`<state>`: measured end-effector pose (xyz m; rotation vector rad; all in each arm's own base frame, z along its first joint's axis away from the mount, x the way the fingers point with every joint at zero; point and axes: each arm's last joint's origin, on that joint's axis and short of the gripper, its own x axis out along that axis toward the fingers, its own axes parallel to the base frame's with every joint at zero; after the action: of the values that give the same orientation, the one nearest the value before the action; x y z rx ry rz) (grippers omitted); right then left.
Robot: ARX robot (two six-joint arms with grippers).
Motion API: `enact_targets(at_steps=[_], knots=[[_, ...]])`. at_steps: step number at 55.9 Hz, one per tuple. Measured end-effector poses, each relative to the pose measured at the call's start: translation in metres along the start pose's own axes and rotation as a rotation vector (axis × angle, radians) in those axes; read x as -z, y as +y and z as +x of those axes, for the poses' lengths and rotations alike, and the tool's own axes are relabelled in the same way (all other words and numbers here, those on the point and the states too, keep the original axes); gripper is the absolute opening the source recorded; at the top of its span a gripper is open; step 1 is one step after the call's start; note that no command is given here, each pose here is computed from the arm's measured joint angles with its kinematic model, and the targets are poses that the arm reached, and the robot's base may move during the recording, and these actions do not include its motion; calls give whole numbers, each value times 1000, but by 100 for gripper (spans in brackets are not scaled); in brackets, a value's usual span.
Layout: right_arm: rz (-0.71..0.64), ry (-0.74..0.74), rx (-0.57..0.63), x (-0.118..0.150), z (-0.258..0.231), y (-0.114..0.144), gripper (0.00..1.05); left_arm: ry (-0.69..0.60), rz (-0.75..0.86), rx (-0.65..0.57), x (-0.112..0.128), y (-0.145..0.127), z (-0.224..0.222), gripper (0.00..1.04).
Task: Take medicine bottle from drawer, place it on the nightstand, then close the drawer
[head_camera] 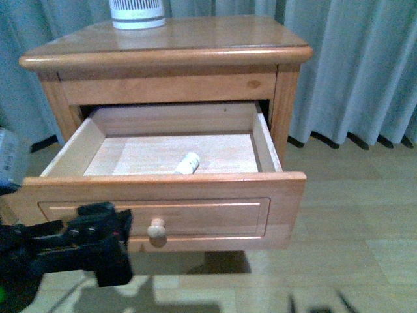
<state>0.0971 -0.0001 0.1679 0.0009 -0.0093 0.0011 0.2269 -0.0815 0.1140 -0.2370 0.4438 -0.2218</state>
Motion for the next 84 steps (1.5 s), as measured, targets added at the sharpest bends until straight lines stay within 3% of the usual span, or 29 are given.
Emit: enact_targets(at_steps=[9,16,19,23,43,84], knots=[[0,0,0,0,0,0,98,-10,-33,39,-43,18,-37,98],[0,0,0,0,0,0,98,-117,6,58,-78,18,-89,97],[0,0,-1,0,0,0,98,-322,113,-72,-83,15,-111,86],[0,0,0,0,0,0,98,-443,169,-187,-78,17,-133,71],[0,0,0,0,0,0,98,-448,224,-213,-43,38,-142,3],[0,0,-4,0,0,0,98,-457,228,-217,-10,43,-147,4]])
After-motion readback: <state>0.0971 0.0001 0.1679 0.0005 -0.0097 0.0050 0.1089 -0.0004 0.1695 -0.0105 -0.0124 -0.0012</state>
